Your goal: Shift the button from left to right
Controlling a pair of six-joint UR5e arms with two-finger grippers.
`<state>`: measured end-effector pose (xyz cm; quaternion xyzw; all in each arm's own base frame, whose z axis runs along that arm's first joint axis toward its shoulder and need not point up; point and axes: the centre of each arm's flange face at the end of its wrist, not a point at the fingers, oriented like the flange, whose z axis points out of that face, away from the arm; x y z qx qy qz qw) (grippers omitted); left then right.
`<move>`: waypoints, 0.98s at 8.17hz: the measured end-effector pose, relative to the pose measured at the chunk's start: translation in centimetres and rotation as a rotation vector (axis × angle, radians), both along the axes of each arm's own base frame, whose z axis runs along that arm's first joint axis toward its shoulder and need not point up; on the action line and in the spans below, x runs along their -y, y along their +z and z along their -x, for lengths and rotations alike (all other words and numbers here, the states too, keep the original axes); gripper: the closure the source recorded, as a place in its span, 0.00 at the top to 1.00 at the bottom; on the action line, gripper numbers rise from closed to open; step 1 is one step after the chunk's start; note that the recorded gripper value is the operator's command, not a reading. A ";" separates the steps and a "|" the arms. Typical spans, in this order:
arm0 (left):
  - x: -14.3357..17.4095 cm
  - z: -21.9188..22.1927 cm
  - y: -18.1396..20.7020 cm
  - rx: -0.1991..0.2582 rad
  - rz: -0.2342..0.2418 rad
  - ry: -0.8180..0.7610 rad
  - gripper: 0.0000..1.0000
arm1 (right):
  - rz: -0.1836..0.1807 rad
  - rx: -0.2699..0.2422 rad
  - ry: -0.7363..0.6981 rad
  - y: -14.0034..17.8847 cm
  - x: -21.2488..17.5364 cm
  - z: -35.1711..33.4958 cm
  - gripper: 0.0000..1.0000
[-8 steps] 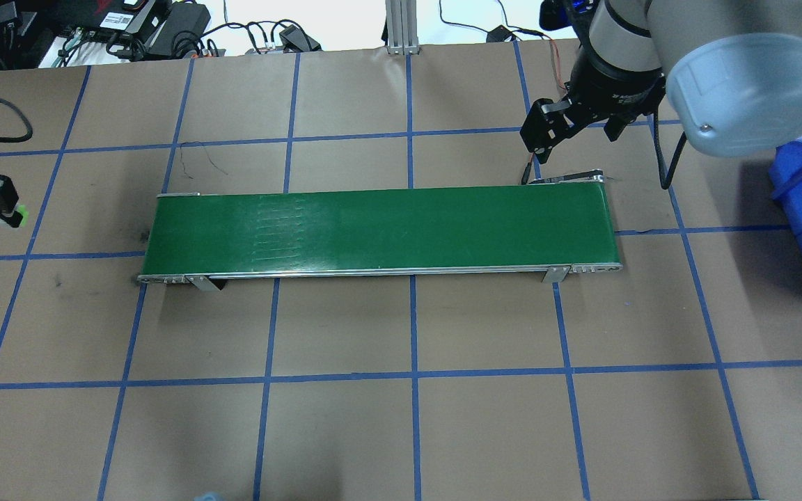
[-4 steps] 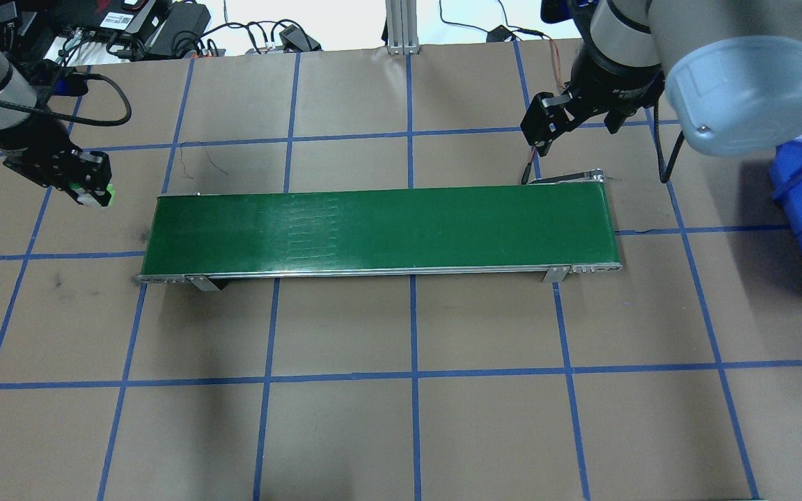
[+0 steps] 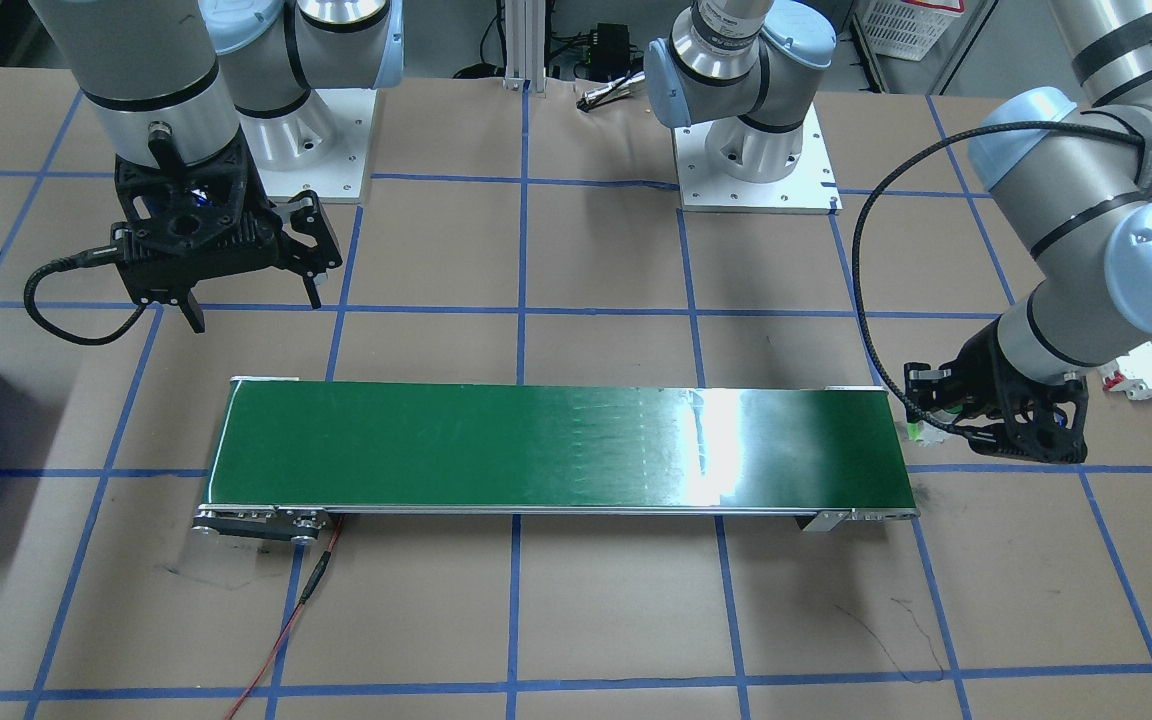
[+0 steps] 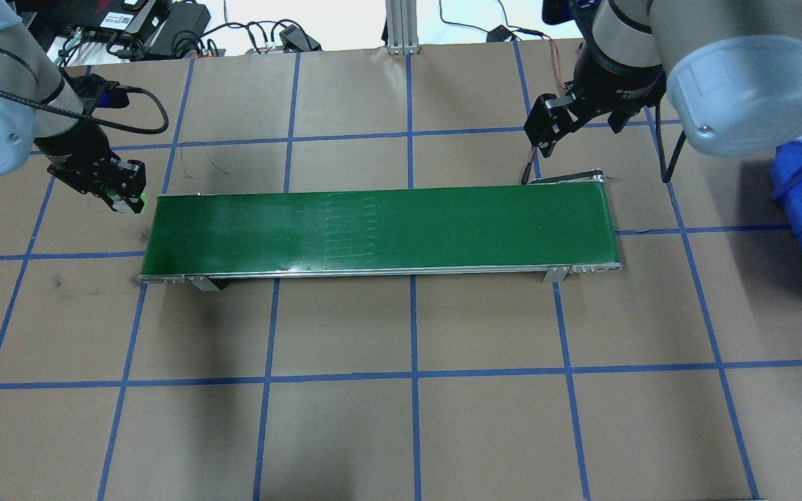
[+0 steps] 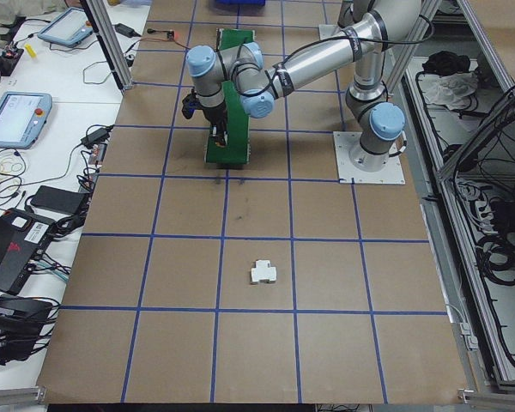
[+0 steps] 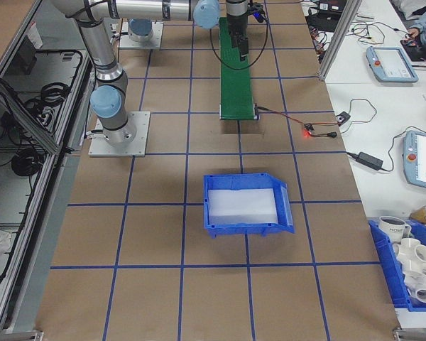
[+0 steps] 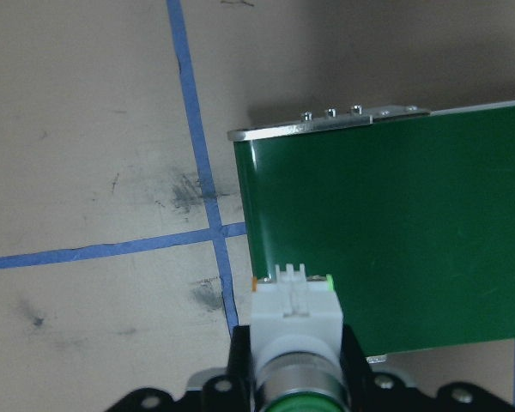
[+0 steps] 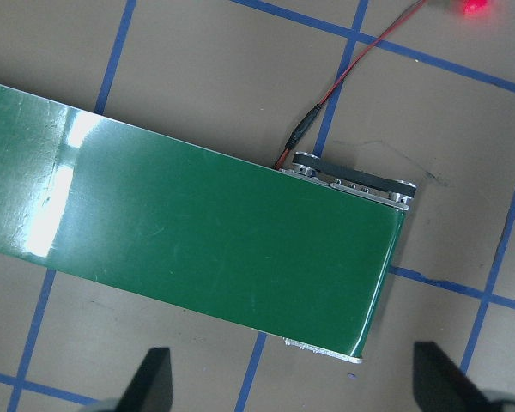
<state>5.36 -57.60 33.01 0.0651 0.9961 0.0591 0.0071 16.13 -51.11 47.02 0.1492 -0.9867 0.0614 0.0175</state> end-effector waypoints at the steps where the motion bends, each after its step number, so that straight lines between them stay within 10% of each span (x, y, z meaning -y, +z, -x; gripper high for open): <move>1: 0.2 0.0 -0.7 -0.005 -0.011 -0.001 0.00 | 0.000 -0.010 0.000 0.0 0.0 0.1 1.00; 8: 1.7 0.1 -5.5 -0.057 -0.054 0.006 0.00 | -0.025 -0.046 -0.005 -0.5 -0.1 0.5 1.00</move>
